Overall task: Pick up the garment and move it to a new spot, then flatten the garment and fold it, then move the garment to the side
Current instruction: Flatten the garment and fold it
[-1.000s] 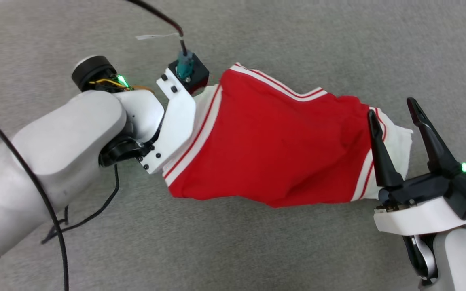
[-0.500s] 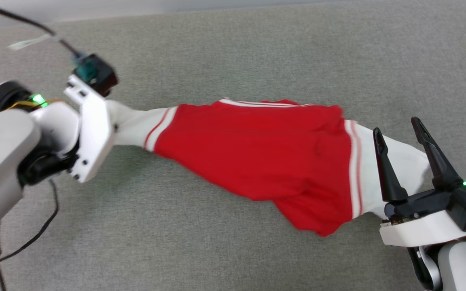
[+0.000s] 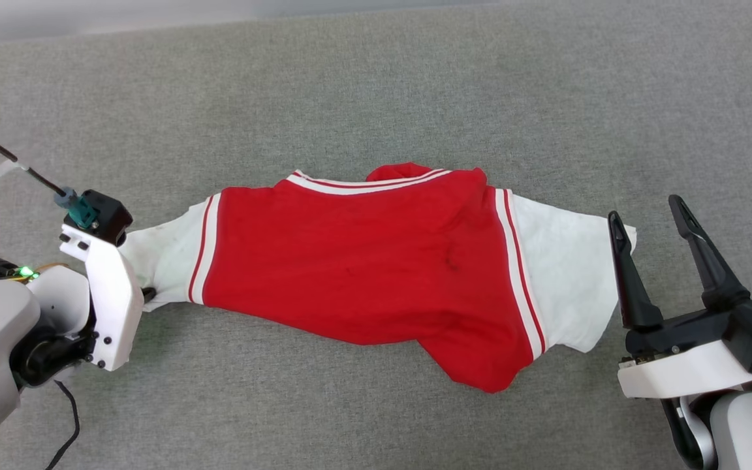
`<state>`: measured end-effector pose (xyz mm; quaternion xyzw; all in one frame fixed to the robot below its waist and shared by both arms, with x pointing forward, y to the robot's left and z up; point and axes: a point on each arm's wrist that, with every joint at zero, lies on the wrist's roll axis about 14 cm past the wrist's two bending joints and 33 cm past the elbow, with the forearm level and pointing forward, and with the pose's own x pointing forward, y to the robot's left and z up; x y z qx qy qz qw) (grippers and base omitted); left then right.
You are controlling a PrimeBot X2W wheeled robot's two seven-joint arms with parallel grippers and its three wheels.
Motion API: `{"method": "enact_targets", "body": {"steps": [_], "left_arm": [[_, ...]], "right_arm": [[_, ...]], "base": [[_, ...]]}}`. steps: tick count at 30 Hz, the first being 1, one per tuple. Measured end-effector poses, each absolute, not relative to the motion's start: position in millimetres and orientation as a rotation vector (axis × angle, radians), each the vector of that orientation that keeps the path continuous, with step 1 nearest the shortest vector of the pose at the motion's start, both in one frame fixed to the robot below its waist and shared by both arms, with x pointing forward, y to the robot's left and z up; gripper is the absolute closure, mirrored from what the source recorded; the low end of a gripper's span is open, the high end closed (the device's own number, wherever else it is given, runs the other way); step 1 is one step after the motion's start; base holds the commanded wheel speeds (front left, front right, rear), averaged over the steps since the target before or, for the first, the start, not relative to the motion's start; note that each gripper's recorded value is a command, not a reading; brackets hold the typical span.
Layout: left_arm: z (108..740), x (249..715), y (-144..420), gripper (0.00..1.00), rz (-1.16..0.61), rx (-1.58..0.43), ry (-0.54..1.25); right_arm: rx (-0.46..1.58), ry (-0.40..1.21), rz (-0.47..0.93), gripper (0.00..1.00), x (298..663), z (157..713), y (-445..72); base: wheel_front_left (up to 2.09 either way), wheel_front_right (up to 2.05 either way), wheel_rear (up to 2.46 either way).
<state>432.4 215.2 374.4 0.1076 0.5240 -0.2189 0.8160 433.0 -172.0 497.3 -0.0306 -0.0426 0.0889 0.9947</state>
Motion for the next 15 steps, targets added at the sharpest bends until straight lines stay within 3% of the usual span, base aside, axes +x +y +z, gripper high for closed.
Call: {"method": "enact_targets", "body": {"steps": [1, 15], "left_arm": [[375.6, 434.4, 215.6, 0.0, -0.462, 0.229, 1.1], [474.7, 496.2, 201.3, 0.0, -0.479, 0.321, 0.786]], "right_arm": [[-0.062, -0.087, 0.177, 0.0, 432.5, 498.0, -172.3], [-0.056, -0.116, 0.184, 0.0, 428.1, 509.5, -168.1]], "base": [[0.0, 0.0, 0.0], [0.0, 0.0, 0.0]]}}
